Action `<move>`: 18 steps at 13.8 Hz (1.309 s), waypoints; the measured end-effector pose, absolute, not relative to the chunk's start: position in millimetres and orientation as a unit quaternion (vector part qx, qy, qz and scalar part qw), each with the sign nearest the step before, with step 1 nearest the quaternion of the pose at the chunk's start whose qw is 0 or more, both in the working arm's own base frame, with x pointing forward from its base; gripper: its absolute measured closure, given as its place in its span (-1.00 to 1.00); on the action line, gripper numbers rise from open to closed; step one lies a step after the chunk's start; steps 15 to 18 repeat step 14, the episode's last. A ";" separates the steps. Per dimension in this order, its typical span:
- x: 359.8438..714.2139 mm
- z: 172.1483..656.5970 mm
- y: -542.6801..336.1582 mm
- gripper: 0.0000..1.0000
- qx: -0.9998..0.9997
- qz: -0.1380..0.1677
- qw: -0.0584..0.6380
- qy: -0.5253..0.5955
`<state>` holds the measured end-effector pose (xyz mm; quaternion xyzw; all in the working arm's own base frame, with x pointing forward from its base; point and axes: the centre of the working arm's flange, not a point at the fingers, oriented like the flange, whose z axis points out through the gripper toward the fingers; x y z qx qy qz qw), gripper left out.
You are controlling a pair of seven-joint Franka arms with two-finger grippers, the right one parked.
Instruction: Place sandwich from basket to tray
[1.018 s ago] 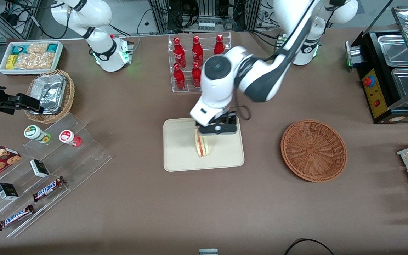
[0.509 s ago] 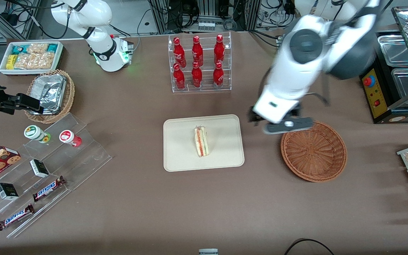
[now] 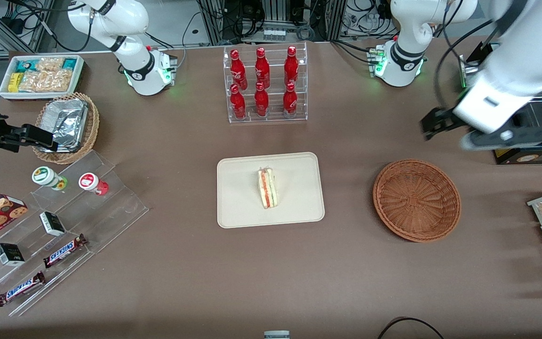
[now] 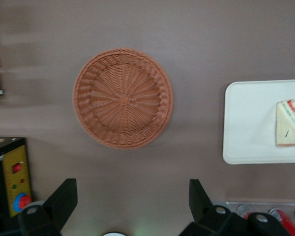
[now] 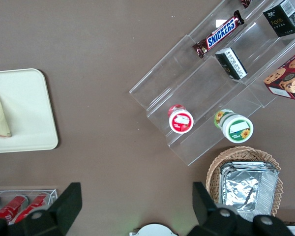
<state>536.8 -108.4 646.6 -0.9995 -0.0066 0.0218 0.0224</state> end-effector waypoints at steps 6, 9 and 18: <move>519.8 654.0 -63.1 -1.00 -0.999 0.025 0.023 0.009; 524.8 648.0 -65.0 -1.00 -0.999 0.021 0.022 0.011; 532.1 648.9 -70.6 -1.00 -1.000 0.018 0.001 0.016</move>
